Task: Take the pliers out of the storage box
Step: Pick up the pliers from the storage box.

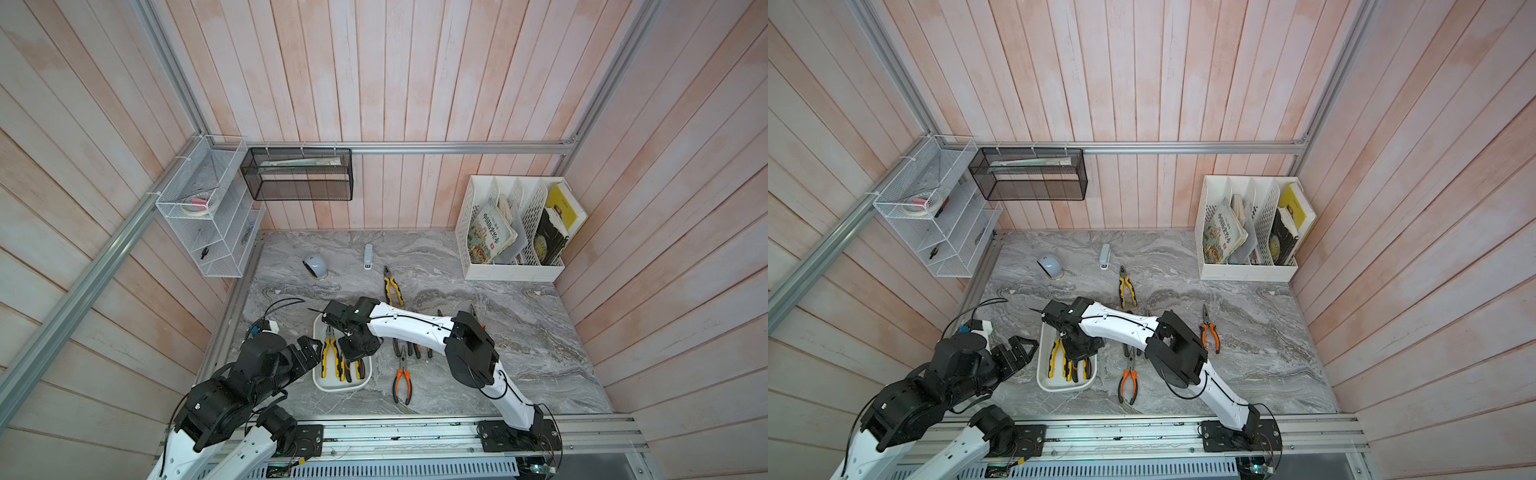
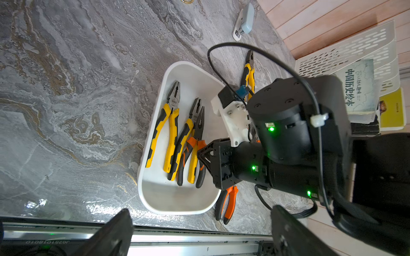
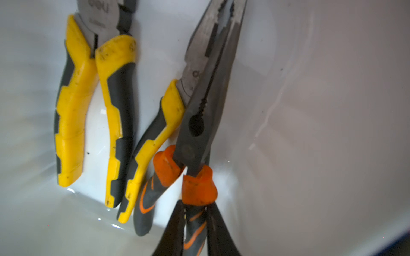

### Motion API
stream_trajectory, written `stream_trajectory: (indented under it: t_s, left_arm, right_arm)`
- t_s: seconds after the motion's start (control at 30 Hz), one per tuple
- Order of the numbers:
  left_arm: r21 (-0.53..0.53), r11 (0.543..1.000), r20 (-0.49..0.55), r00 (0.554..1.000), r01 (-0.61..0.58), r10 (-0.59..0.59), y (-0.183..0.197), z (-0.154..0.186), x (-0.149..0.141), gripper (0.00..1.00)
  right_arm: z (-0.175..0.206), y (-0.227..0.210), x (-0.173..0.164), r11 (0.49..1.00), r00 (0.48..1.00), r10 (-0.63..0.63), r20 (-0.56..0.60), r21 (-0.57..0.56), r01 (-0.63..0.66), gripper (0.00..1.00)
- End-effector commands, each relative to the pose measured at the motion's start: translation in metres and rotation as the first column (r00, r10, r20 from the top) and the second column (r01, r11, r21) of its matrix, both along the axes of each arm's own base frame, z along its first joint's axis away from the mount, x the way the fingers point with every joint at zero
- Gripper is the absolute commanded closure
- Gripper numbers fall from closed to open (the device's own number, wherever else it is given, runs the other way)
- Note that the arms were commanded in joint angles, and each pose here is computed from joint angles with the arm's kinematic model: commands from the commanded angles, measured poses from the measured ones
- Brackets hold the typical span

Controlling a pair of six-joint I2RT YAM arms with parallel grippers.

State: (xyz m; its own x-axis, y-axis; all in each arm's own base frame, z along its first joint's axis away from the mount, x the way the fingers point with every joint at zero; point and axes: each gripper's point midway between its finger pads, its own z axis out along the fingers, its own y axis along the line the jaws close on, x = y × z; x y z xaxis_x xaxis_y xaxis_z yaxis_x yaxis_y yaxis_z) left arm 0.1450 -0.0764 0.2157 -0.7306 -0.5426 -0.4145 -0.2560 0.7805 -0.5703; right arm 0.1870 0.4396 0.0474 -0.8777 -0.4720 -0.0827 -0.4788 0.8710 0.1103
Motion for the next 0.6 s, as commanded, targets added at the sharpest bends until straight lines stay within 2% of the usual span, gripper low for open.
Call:
stream_trajectory:
  t_s: [0.0, 0.2, 0.33, 0.43, 0.57]
  left_arm:
    - [0.021, 1.000, 0.016, 1.000, 0.005, -0.005, 0.000, 0.001, 0.004, 0.00]
    - [0.027, 1.000, 0.009, 1.000, 0.011, -0.011, 0.000, 0.000, 0.005, 0.00]
    - [0.027, 1.000, 0.016, 1.000, 0.006, -0.007, 0.000, 0.002, 0.006, 0.00]
    - [0.027, 1.000, 0.026, 1.000, 0.006, -0.007, -0.001, 0.005, 0.008, 0.00]
    - [0.040, 0.999, 0.027, 0.999, 0.017, -0.019, -0.002, 0.006, 0.011, 0.00]
  right_arm:
    - [0.026, 0.006, 0.015, 0.999, 0.996, -0.004, 0.088, 0.046, 0.000, 0.88]
    - [0.070, 0.008, 0.034, 0.990, 0.973, -0.041, 0.226, 0.142, 0.009, 1.00]
    - [0.100, -0.004, 0.050, 0.980, 0.946, -0.084, 0.312, 0.199, 0.021, 1.00]
    - [0.121, -0.024, 0.068, 0.969, 0.924, -0.124, 0.361, 0.247, 0.033, 1.00]
    - [0.144, -0.081, 0.112, 0.954, 0.893, -0.191, 0.406, 0.291, 0.072, 1.00]
